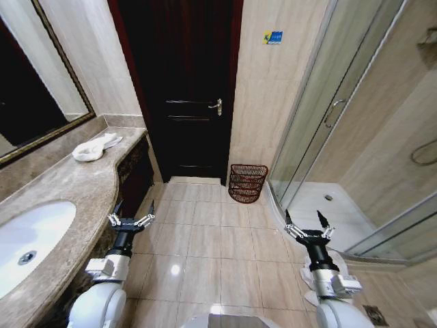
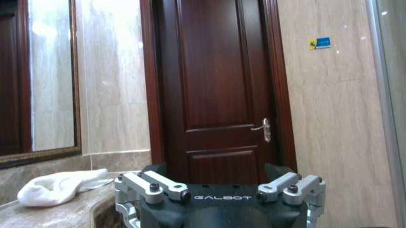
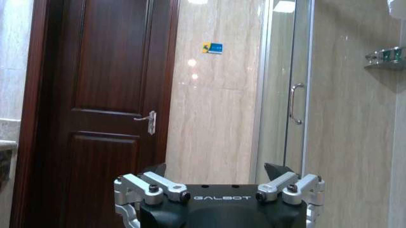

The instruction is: Discard the used towel into the hamper.

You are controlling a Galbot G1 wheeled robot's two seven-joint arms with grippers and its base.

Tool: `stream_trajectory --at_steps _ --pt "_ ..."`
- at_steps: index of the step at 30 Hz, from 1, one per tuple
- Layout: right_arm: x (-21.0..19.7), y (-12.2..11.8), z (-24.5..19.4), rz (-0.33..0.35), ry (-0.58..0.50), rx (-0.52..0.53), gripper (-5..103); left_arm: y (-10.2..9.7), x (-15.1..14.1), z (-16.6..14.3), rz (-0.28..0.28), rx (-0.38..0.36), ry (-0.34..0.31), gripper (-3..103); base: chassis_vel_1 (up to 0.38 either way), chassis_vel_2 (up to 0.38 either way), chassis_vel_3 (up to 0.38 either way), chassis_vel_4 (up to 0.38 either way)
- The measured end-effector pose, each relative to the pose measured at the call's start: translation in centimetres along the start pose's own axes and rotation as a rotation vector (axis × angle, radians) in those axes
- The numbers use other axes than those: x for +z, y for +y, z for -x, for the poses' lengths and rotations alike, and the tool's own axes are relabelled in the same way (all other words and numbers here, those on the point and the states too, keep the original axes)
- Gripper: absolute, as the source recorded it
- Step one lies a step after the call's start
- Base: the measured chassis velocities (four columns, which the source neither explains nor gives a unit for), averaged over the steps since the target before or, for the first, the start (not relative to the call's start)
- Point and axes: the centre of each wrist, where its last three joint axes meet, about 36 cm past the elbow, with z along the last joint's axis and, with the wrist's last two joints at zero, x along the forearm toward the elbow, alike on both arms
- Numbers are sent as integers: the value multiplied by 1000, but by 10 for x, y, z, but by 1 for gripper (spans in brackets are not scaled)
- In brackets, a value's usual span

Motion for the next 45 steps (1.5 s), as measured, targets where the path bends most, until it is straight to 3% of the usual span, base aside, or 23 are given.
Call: stream_trajectory --at_steps 45 --pt "6 3 6 3 -3 -9 100 4 10 -1 21 -12 5 100 -45 86 85 -46"
